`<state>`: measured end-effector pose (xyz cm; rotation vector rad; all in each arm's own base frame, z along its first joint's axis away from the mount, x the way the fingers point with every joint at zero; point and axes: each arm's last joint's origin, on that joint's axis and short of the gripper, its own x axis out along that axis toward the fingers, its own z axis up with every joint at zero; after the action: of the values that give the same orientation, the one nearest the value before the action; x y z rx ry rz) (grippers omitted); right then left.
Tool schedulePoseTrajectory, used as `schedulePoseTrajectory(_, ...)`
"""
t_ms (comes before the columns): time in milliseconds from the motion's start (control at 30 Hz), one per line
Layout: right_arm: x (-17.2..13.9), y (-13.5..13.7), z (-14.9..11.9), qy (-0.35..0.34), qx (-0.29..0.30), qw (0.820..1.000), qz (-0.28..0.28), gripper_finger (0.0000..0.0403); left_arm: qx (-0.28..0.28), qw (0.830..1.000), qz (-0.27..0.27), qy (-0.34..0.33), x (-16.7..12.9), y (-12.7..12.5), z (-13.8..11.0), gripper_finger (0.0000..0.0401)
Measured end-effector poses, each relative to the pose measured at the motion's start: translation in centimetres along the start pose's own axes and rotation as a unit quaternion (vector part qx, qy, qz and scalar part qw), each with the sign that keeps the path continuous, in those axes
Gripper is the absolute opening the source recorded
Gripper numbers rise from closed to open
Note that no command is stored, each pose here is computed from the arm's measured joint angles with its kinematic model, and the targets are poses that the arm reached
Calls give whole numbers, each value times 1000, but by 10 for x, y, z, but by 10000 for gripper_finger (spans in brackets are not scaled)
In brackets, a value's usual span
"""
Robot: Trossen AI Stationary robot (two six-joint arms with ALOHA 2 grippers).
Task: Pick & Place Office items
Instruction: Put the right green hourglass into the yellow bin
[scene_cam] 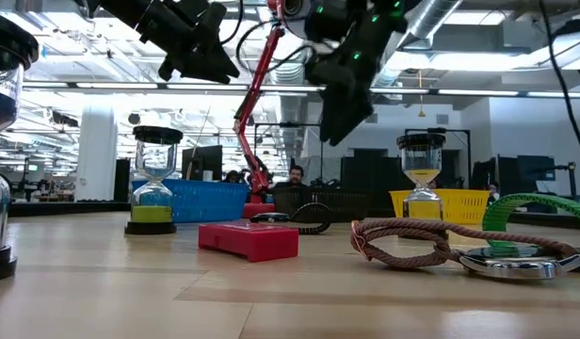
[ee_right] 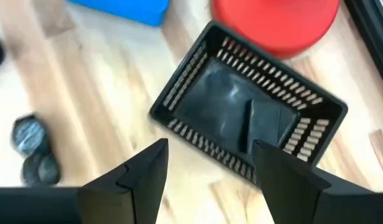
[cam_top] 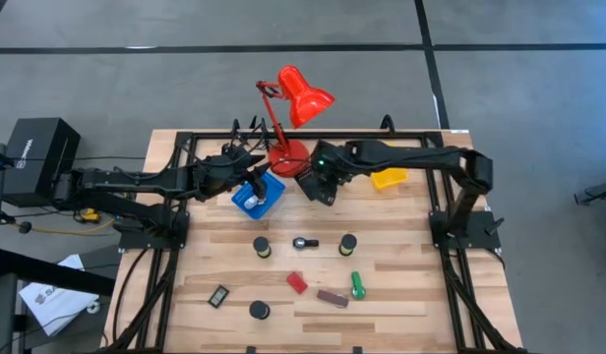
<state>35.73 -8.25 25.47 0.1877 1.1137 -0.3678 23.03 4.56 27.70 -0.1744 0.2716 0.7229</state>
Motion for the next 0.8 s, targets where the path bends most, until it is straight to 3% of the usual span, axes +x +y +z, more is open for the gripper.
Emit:
schedulePoseTrajectory(267,-40,28,-25,-14,-19,999,26,224,1,1000,-3,1,0,0,0,131)
schedulePoseTrajectory(667,-66,65,-84,1,-12,998,61,223,0,1000,-3,2,0,0,0,131)
schedulePoseTrajectory(800,-75,62,-103,-22,7,999,26,219,0,1000,-3,2,0,0,0,131)
